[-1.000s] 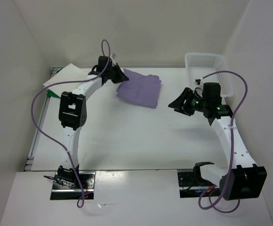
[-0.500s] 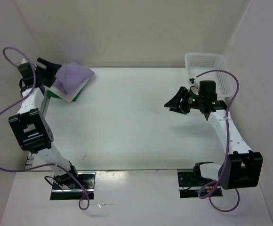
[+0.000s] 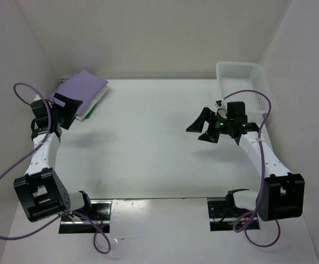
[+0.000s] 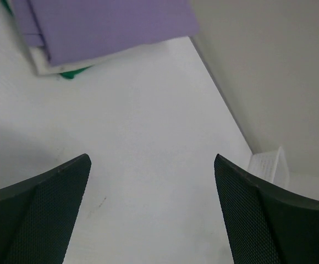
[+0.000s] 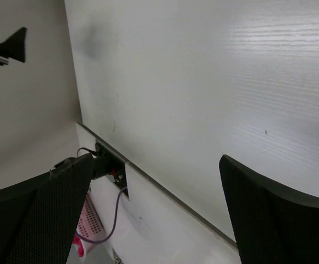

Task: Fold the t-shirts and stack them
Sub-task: Put the neatly folded tshirt into the corner of the board with the left arm

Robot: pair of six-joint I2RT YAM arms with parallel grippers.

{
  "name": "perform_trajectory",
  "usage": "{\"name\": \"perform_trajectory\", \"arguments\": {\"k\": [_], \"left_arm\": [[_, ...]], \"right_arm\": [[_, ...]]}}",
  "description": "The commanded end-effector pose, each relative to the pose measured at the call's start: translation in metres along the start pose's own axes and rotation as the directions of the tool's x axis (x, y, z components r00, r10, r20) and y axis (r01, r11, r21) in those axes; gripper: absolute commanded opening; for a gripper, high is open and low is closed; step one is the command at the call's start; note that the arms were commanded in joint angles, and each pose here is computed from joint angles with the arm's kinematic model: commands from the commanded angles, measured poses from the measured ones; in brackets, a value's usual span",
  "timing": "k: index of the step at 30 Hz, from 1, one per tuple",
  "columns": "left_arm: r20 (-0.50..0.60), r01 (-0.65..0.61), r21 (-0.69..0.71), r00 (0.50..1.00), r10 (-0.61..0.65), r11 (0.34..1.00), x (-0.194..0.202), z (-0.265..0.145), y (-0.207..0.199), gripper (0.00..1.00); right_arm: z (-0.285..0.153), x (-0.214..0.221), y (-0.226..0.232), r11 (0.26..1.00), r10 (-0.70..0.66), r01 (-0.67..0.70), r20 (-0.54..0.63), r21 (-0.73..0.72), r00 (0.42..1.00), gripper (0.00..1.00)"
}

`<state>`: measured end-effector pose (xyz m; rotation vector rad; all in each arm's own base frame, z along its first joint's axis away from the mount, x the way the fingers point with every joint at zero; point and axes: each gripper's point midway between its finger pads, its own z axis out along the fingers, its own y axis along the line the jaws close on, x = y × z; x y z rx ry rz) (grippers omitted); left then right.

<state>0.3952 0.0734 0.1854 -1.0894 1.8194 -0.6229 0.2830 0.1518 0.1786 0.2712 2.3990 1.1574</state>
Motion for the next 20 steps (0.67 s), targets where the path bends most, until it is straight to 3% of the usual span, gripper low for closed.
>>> {"name": "perform_trajectory", "arguments": {"k": [1,8,10,17,20], "left_arm": [[-0.067,-0.115,0.049,0.991,0.118,0.992,0.033,-0.016,-0.014,0.99],[-0.386,-0.227,0.173,0.88,0.278,0.959,0.15,-0.037,-0.021,0.99],[-0.418,-0.219,0.218,0.86,0.294,0.951,0.163,-0.048,-0.024,0.99],[-0.325,-0.247,0.305,0.881,0.344,0.92,0.157,-0.084,-0.041,0.99],[-0.409,-0.226,0.289,0.849,0.334,0.93,0.176,-0.083,-0.022,0.99]], "right_arm": [[0.01,0.003,0.006,0.998,-0.061,0.061,0.027,0.018,0.998,1.0],[0.045,0.024,0.021,0.999,-0.041,0.041,-0.038,-0.002,0.998,1.0],[0.049,0.023,0.028,0.998,-0.059,0.059,-0.036,-0.001,0.998,1.0],[0.055,0.026,0.02,0.998,-0.048,0.049,-0.049,0.03,0.998,1.0],[0.057,0.031,0.013,0.998,-0.031,0.034,-0.068,0.048,0.997,1.0]]}}
